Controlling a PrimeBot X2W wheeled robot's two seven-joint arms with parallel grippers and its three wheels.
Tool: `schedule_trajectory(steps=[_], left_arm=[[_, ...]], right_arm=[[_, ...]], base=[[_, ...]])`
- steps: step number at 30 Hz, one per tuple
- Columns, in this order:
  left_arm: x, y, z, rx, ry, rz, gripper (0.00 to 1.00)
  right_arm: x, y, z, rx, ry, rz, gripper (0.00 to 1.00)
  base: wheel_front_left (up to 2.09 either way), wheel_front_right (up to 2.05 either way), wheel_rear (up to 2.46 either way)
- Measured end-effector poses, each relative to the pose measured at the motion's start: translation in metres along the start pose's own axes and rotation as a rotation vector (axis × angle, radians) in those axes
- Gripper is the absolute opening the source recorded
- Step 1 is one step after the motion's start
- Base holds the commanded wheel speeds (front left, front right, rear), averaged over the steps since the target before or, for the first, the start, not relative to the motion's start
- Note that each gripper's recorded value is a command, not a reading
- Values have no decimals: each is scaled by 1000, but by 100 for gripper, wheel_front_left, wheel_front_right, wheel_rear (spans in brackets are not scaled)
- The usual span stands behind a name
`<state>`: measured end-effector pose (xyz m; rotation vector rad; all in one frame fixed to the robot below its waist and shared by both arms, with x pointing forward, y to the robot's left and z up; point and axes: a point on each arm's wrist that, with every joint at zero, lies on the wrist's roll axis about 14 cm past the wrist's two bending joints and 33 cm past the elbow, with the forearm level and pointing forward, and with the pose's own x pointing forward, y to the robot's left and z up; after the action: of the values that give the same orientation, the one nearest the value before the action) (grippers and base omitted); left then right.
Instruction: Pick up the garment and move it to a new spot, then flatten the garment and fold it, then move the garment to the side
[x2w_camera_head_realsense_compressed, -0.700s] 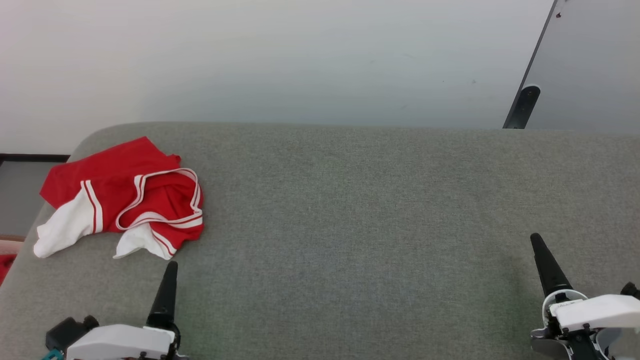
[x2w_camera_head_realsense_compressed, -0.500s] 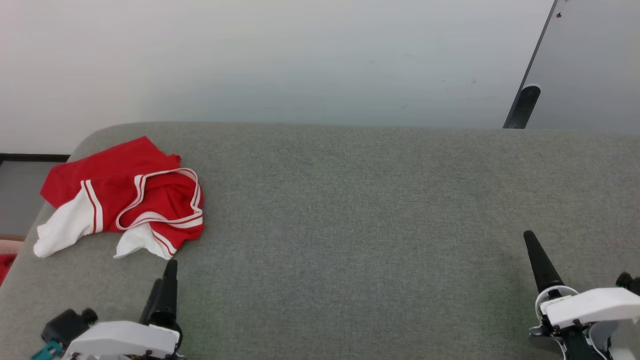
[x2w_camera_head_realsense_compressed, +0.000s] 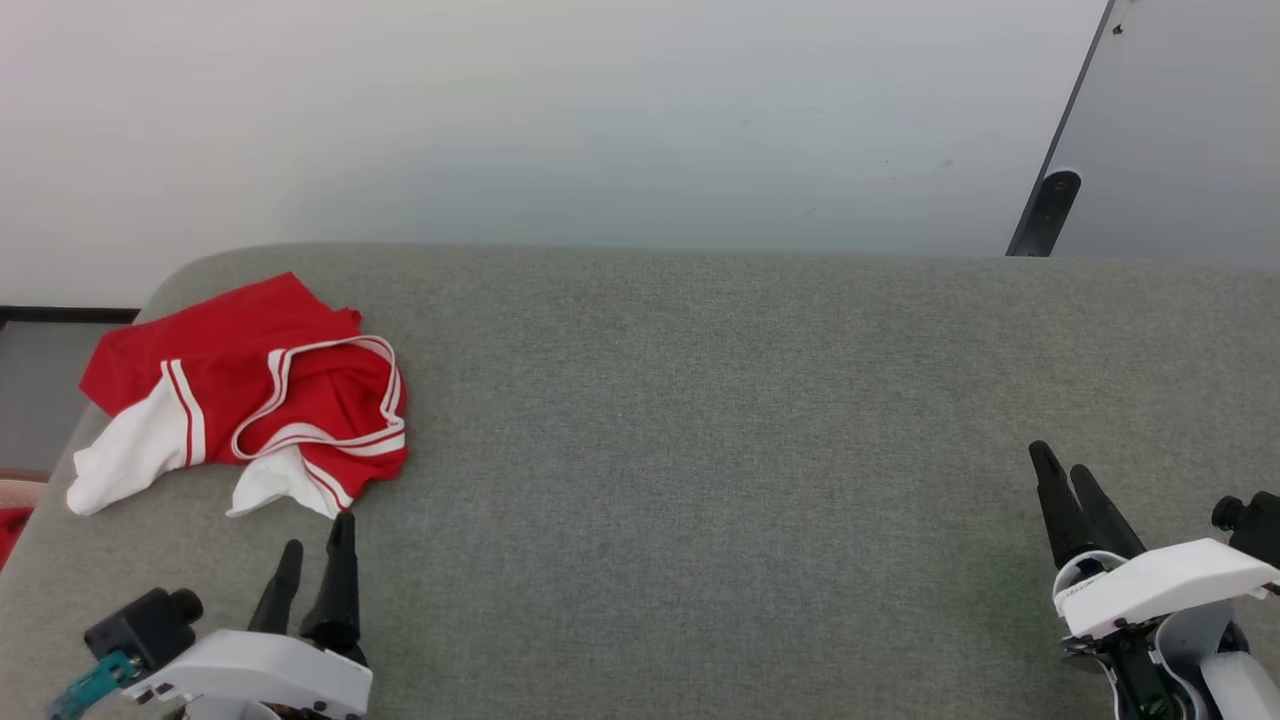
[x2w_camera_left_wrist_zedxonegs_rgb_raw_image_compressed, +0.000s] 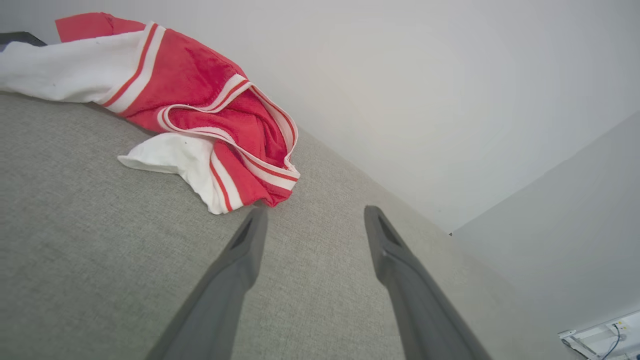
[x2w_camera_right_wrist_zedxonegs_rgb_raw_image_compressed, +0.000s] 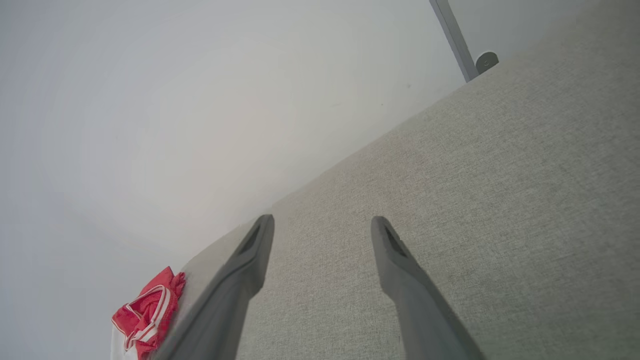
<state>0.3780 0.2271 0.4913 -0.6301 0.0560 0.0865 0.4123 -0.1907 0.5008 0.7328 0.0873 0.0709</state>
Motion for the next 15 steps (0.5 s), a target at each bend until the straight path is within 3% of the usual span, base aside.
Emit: schedule_trajectory(steps=[15], left_arm=[[2,-3,5,177,-33,-18,100]], right_arm=[[5,-1,8,-197,-19,9,100]], base=[[0,0,0]])
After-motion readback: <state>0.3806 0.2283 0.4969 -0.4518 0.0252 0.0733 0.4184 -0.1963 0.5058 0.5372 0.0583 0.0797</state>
